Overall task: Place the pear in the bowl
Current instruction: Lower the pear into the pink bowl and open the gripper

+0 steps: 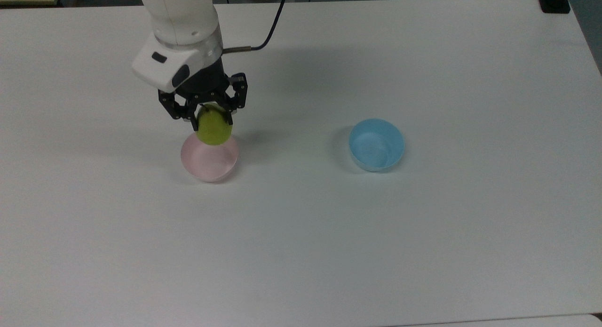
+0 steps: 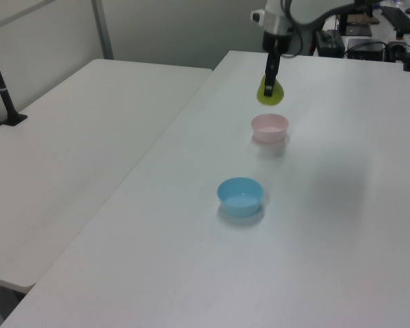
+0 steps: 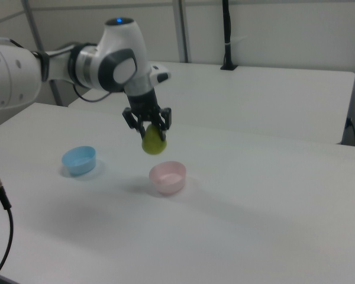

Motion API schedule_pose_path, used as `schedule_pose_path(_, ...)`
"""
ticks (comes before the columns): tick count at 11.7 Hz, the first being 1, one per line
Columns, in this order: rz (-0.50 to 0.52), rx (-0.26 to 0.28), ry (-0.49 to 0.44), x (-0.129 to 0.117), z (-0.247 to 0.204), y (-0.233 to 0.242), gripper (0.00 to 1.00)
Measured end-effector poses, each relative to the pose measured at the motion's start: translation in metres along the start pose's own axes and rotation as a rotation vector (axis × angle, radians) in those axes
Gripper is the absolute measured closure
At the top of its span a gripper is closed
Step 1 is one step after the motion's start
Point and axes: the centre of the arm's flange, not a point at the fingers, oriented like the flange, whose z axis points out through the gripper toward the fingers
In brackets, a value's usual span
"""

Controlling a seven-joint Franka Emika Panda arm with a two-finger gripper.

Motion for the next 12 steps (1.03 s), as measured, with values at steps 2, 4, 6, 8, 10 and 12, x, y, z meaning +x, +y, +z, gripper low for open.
schedule_pose_path(2, -0.004, -0.016, 0.008, 0.004, 0.039, 0.003, 0.39)
schedule_pose_path(4, -0.020, -0.038, -0.024, 0.005, 0.076, 0.007, 0.39)
schedule_pose_path(6, -0.029, -0.047, -0.039, 0.004, 0.091, 0.008, 0.39)
schedule_pose_path(8, -0.037, -0.055, -0.053, 0.004, 0.099, 0.009, 0.39)
schedule_pose_path(10, -0.030, -0.056, -0.056, 0.002, 0.101, 0.014, 0.21)
schedule_pose_path(12, -0.023, -0.057, -0.055, 0.001, 0.100, 0.018, 0.01)
